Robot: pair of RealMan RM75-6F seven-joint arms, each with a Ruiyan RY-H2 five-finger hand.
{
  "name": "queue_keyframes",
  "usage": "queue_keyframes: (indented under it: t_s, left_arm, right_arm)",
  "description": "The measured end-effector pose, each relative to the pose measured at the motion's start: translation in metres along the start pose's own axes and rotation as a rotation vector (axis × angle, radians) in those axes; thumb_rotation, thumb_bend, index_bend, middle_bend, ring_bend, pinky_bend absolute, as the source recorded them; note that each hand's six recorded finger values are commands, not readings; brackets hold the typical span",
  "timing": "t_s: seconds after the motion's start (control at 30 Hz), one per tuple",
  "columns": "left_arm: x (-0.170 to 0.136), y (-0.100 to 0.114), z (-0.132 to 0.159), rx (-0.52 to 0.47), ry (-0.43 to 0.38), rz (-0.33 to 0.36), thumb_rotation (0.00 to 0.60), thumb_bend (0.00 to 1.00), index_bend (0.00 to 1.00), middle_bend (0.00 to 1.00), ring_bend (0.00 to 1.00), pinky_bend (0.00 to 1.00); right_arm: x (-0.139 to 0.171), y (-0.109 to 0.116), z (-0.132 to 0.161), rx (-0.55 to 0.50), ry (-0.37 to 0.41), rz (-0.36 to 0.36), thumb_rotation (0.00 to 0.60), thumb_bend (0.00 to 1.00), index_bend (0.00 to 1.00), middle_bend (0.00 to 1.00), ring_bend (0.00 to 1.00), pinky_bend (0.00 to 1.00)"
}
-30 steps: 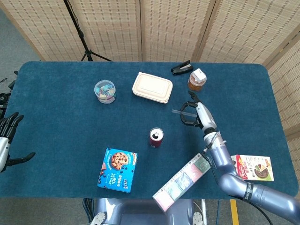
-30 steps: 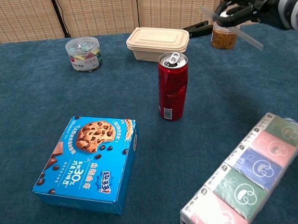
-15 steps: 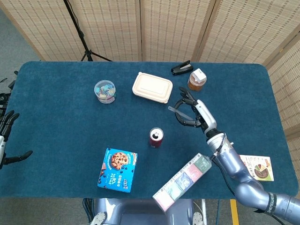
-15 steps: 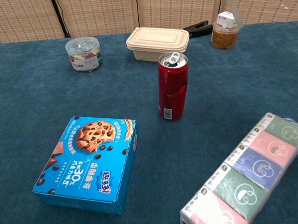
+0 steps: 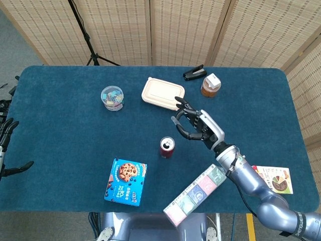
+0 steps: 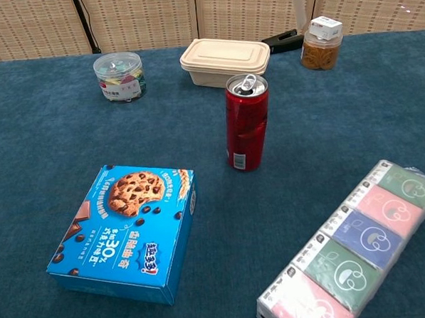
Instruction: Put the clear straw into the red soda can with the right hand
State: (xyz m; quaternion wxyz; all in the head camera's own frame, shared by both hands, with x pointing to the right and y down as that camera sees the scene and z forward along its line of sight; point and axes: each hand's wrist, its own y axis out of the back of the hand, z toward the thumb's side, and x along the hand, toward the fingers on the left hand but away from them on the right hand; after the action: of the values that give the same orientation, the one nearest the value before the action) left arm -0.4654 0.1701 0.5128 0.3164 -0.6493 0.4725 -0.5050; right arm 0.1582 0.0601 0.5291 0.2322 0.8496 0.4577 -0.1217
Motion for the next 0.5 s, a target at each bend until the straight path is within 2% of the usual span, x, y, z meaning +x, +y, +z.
queue_keyframes:
  t_s: [0.3,0.5]
  left_arm:
    - [0.001,-0.001,-0.001,0.002,0.002,-0.007,0.600,0.09,0.00,0.00,0.00,0.00]
    - [0.001,-0.003,0.001,0.006,0.000,-0.013,0.600,0.09,0.00,0.00,0.00,0.00]
  right_arm:
    - [-0.014,-0.025,-0.011,-0.133,-0.013,0.060,0.600,0.60,0.59,0.00,0.00,0.00]
    - [-0.023,-0.030,-0.019,-0.145,-0.012,0.062,0.600,0.61,0.59,0.00,0.00,0.00]
